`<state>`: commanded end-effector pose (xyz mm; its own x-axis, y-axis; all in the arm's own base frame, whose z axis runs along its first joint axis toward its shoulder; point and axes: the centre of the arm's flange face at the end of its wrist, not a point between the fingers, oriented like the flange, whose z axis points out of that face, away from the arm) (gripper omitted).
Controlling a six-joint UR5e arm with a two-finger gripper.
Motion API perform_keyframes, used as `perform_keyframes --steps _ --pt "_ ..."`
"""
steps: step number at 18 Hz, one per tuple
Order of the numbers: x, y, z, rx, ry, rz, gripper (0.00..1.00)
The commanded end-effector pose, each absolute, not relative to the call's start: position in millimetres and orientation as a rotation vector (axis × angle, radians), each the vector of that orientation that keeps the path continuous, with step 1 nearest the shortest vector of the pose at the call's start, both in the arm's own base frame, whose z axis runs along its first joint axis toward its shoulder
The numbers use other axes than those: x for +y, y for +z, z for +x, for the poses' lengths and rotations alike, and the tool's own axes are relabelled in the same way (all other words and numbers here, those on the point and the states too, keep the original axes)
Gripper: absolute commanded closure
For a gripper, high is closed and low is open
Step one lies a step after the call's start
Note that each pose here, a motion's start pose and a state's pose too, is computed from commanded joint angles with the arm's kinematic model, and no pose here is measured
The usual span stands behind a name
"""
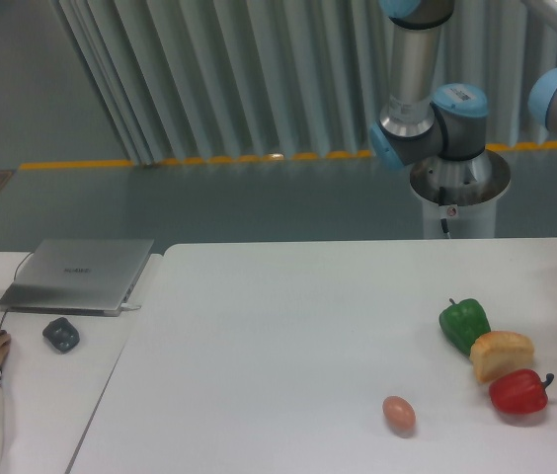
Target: Place the yellow pepper on the table
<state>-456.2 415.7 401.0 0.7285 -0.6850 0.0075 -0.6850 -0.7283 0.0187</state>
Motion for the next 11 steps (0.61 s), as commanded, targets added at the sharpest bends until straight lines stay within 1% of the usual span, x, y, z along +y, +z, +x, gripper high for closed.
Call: perform_keyframes --steps 4,7,10,11 --pt "414.4 402.7 -458.2 -1.147 0.004 2.919 0.00" --pt "414.8 414.1 -454.6 -1.157 -0.018 2.951 0.00" --pt "413.7 405.6 -454.9 -1.140 -0.011 2.955 0.00" --pt "410.1 406.1 -456.8 -1.090 -0.031 2.971 0.00"
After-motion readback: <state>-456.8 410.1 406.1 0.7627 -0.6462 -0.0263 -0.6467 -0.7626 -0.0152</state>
